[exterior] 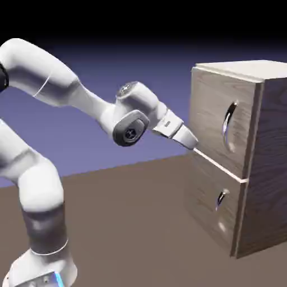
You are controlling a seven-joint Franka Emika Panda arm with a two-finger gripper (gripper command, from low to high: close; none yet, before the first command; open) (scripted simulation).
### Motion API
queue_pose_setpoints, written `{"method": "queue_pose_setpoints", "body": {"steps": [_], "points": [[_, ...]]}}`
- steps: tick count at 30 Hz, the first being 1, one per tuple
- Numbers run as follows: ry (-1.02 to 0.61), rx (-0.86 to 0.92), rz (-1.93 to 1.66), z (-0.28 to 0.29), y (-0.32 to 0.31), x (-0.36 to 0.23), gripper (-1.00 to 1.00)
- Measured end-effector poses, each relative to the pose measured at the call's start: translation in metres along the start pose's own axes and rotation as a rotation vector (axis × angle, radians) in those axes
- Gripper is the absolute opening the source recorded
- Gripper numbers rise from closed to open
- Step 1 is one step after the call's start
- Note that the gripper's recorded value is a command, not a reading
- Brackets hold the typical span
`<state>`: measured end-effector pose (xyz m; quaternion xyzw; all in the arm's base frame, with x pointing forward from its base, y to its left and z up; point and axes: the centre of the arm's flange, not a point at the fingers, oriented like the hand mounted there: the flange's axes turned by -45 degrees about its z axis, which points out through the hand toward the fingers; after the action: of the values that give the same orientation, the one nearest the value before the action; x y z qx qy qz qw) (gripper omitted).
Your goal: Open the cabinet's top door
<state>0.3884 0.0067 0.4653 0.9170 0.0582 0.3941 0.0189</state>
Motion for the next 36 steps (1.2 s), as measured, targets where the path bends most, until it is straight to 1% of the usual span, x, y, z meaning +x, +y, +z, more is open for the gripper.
{"method": "queue_pose_setpoints", "body": {"steps": [8,17,27,36], "points": [[0.095,-0.02,-0.448,-0.037,-0.006,0.024,0.0],[0.19,-0.1,-0.925,-0.073,-0.002,0.038,0.0],[0.264,-0.254,-1.416,-0.099,0.016,0.04,0.0],[0.284,-0.44,-1.82,-0.104,0.041,0.033,0.0]]}}
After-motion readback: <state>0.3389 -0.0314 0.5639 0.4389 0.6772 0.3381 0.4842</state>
